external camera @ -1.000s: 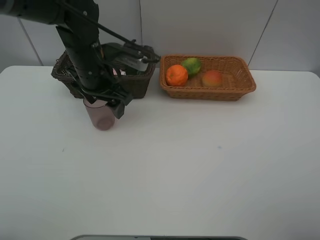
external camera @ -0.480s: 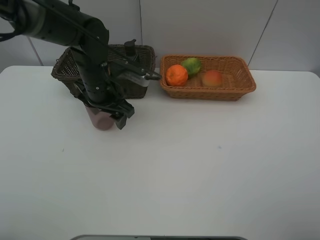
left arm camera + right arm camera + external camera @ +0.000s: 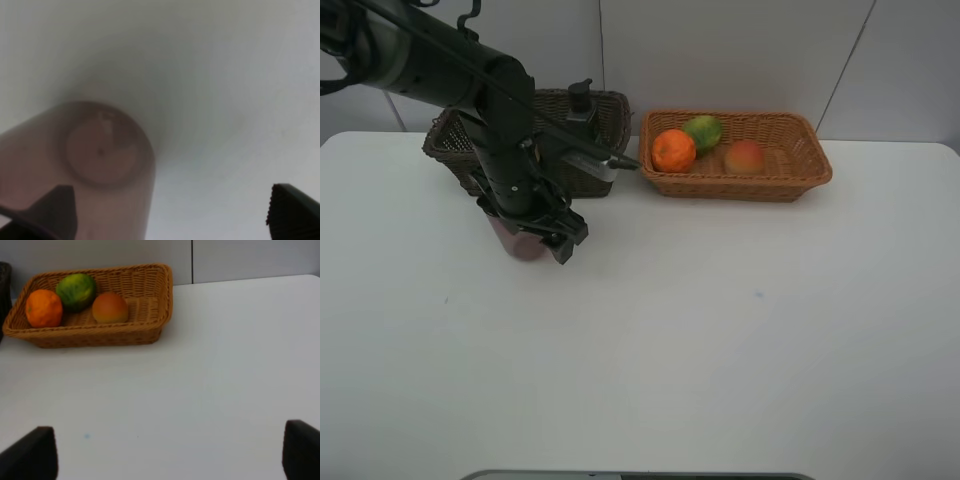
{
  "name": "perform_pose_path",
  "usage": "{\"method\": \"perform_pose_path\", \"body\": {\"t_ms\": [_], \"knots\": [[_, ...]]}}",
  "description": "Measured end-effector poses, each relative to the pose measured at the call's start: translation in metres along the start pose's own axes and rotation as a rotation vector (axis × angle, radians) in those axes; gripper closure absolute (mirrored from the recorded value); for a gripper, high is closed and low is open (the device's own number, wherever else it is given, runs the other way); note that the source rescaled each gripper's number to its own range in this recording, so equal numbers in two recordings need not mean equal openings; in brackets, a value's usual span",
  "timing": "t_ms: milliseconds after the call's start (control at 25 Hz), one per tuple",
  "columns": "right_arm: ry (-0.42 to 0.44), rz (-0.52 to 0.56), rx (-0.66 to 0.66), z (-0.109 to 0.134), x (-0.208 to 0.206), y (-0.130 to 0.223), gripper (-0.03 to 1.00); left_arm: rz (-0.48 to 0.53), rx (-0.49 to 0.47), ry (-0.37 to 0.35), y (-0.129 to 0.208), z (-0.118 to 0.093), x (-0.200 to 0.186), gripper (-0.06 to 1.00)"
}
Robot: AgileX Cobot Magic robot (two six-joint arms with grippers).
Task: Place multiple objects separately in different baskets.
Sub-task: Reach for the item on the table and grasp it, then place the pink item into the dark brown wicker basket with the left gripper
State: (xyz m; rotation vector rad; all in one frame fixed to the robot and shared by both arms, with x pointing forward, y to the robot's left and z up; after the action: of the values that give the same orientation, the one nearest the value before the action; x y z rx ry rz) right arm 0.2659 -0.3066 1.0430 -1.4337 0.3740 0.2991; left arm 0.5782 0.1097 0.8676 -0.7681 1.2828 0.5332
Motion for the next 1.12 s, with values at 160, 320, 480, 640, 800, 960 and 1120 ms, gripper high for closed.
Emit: {"method": "perform_pose_path", "body": {"t_ms": [160, 320, 480, 640, 800, 960, 1120], "knots": [[0.000, 0.000, 0.000, 0.0000, 0.0000, 0.0000, -0.03, -0.004, 0.007, -0.007, -0.0006, 0.0009, 0.0000, 0.17], [0.000, 0.000, 0.000, 0.0000, 0.0000, 0.0000, -0.03, -0.006, 0.012, -0.011, -0.0008, 0.0014, 0.0000, 0.63], [0.000, 0.000, 0.000, 0.0000, 0.0000, 0.0000, -0.03, -0.009, 0.014, -0.014, -0.0012, 0.0018, 0.0000, 0.94], [0.000, 0.000, 0.000, 0.0000, 0.0000, 0.0000, -0.03, -0.010, 0.014, -0.014, -0.0013, 0.0018, 0.0000, 0.94], [0.000, 0.000, 0.000, 0.0000, 0.0000, 0.0000, -0.03, -0.010, 0.014, -0.014, -0.0013, 0.0018, 0.0000, 0.94], [0.000, 0.000, 0.000, 0.0000, 0.0000, 0.0000, -0.03, -0.010, 0.014, -0.014, -0.0013, 0.0018, 0.0000, 0.94], [0.000, 0.000, 0.000, 0.0000, 0.0000, 0.0000, -0.03, -0.011, 0.014, -0.014, -0.0014, 0.0019, -0.0004, 0.94]]}}
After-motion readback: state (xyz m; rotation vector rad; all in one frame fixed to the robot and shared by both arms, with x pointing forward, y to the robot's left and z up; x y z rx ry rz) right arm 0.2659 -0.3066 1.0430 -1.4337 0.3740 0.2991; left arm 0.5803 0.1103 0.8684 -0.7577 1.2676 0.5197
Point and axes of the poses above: a point on each arm's last joint axis where the gripper is mounted, x pointing out along that axis toward the gripper, z along the wrist's bending axis when the last joint is at zero, y = z × x, the point moved 4 cm from there along x, pointing out along that axis toward the gripper, and after that the axes turned 5 degrees about x, right-handed, at the moved point
